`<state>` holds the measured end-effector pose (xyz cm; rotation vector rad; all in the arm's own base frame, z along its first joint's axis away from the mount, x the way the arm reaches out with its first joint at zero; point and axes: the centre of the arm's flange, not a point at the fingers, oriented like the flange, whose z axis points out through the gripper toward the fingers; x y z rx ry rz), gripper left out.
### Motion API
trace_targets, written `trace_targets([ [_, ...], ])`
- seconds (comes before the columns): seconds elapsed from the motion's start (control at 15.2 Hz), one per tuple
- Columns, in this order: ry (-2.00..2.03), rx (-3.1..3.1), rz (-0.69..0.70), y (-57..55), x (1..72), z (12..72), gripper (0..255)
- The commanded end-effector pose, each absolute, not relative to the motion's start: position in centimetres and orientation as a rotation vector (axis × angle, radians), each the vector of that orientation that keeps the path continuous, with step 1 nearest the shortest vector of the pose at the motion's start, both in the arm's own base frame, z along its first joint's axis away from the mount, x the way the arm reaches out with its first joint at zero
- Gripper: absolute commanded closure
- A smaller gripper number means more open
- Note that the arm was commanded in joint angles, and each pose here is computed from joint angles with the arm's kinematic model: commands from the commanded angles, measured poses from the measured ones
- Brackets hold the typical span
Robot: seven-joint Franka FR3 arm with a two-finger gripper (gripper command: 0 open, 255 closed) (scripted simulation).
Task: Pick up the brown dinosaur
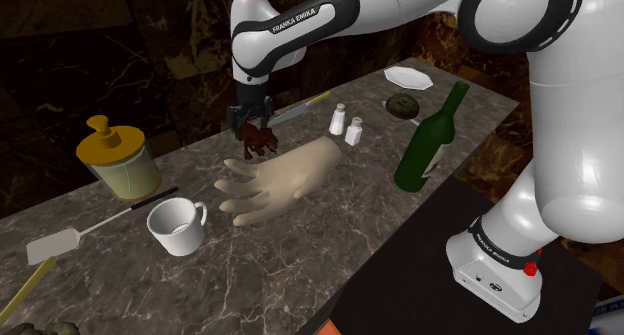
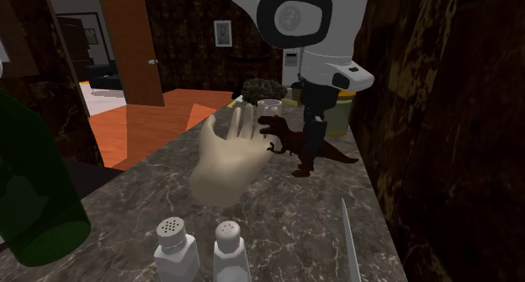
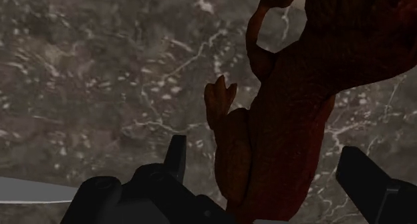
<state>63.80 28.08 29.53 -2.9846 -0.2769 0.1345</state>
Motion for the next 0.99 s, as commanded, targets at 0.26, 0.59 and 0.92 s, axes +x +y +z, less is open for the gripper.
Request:
trace_targets([
  [0.26,-0.277,-2.984,0.134,28.0,63.8,29.3,255],
  [0.59,-0.277,-2.984,0.134,28.1,63.8,29.4,255],
  [0.92,-0.277,-2.984,0.134,28.1,63.8,32.0,255],
])
